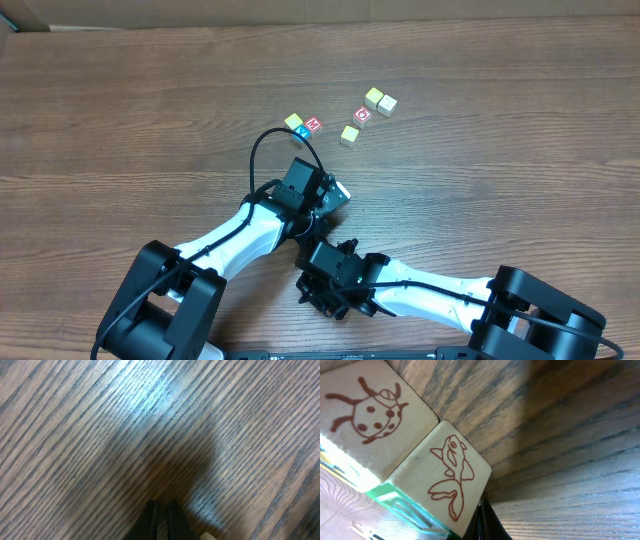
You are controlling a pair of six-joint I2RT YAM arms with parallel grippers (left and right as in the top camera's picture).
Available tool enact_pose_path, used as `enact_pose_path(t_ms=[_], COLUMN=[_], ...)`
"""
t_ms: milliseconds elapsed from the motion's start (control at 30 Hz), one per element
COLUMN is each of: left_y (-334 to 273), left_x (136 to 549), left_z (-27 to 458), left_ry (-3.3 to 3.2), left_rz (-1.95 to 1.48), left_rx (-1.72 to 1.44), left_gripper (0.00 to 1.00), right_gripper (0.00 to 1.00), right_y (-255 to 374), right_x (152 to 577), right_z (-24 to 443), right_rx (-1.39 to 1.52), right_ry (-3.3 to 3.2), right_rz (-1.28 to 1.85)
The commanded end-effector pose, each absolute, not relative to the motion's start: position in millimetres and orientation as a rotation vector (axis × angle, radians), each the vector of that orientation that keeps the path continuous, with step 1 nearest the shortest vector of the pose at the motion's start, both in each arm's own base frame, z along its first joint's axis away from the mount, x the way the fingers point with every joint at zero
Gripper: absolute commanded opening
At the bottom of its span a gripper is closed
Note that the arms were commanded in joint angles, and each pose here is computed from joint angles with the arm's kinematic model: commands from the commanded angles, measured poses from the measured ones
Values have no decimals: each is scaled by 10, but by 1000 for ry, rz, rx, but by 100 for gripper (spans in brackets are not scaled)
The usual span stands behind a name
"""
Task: Flip 5 blocks
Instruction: 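Hold the tilted row clamped between both grippers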
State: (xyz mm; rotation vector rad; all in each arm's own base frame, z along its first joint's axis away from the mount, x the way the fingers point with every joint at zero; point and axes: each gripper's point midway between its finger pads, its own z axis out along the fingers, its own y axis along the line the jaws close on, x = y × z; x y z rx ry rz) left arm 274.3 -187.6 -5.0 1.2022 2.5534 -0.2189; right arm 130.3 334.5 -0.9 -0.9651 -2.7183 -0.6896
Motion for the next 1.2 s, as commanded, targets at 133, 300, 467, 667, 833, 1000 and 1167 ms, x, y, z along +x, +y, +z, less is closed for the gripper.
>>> enact_pose_path(t_ms=[133,300,467,667,833,1000,1167], left_y=[-1749,-1750,-1750,-1750,-1750,-1753,-1776], left_x=[2266,2267,2267,2267,2267,2273,2319], left_z=[-442,-441,-441,-441,-441,-440,-432], left_ry=[2705,2705,2705,2705,2707,2705,2694], left_rz=[-247,-247,-247,-247,-248,-248,-249], left_rx=[1297,1297,1296,1296,1292,1291,1267], left_gripper=[4,4,4,4,4,4,4], right_gripper=[4,4,4,4,4,4,4], right_y=[3401,3416,3437,3456,3486,3501,3502], right_x=[1295,1258,1195,1135,1042,990,987], right_z=[4,6,9,16,26,26,27], right_rx=[-957,-942,-941,-921,-883,-863,-861], right_ry=[-2713,-2713,-2696,-2681,-2667,-2671,-2670], right_rz=[-699,-697,-689,-684,-677,-674,-674])
